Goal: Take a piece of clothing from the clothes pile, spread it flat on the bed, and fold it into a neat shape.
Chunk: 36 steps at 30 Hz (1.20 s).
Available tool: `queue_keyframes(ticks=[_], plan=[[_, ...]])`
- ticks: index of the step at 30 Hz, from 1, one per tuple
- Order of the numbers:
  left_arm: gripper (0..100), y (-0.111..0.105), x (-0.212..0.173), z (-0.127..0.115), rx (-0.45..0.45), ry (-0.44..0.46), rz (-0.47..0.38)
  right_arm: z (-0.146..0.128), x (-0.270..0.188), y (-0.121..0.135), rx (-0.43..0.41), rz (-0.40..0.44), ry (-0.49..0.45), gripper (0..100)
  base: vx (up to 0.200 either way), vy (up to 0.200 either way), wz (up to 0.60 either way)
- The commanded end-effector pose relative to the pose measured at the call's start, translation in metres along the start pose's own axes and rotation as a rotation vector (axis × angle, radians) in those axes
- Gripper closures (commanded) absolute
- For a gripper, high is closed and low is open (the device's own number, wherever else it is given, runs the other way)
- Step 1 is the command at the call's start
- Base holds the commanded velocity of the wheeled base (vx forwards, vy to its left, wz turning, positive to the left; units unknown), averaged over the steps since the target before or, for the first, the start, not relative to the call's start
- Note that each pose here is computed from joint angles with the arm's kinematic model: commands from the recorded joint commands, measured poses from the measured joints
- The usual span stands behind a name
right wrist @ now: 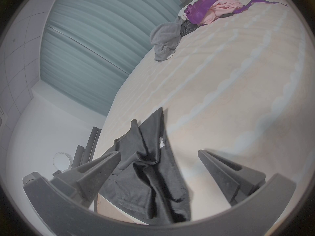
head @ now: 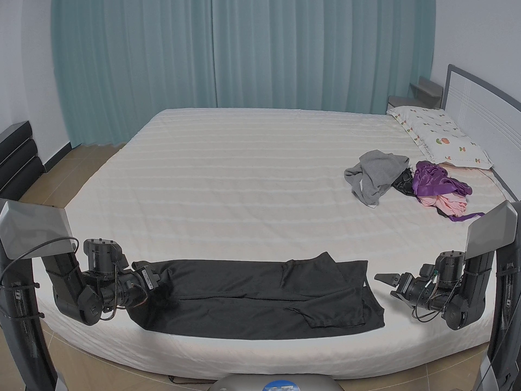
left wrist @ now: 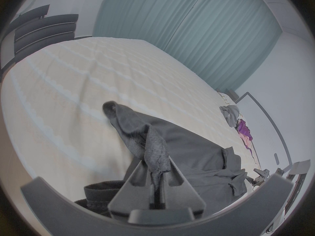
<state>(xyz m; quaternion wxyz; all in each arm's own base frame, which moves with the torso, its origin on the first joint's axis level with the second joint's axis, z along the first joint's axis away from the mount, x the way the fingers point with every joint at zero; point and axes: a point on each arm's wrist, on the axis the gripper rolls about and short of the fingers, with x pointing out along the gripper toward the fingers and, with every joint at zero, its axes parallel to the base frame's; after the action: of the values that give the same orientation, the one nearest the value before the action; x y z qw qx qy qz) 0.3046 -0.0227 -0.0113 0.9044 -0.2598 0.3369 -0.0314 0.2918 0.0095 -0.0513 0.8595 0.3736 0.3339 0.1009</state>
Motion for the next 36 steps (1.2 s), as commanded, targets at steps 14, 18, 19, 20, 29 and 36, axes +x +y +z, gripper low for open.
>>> queue_keyframes(ticks=[14, 18, 19, 20, 29, 36], plan=[[100, -0.065, -0.014, 0.006, 0.095, -0.073, -0.010, -0.002, 0.000, 0.000, -0.004, -0.003, 0.008, 0, 0.000, -0.200, 0.00], [100, -0.087, -0.013, 0.003, 0.128, -0.025, -0.021, -0.004, 0.000, -0.002, -0.008, 0.001, -0.001, 0, 0.000, -0.200, 0.00], [100, -0.092, -0.012, 0.003, 0.136, -0.018, -0.023, -0.005, 0.001, -0.003, -0.011, 0.001, -0.006, 0, 0.000, -0.200, 0.00], [100, -0.095, -0.011, 0.002, 0.142, -0.016, -0.026, -0.006, 0.001, -0.002, -0.013, 0.003, -0.004, 0, 0.000, -0.200, 0.00], [100, -0.126, -0.005, -0.009, 0.196, 0.018, -0.054, -0.006, 0.002, -0.001, -0.014, 0.004, -0.005, 0, 0.000, -0.200, 0.00], [100, -0.142, 0.004, -0.016, 0.224, 0.025, -0.057, -0.006, 0.001, -0.001, -0.014, 0.003, -0.003, 0, 0.000, -0.171, 0.00]])
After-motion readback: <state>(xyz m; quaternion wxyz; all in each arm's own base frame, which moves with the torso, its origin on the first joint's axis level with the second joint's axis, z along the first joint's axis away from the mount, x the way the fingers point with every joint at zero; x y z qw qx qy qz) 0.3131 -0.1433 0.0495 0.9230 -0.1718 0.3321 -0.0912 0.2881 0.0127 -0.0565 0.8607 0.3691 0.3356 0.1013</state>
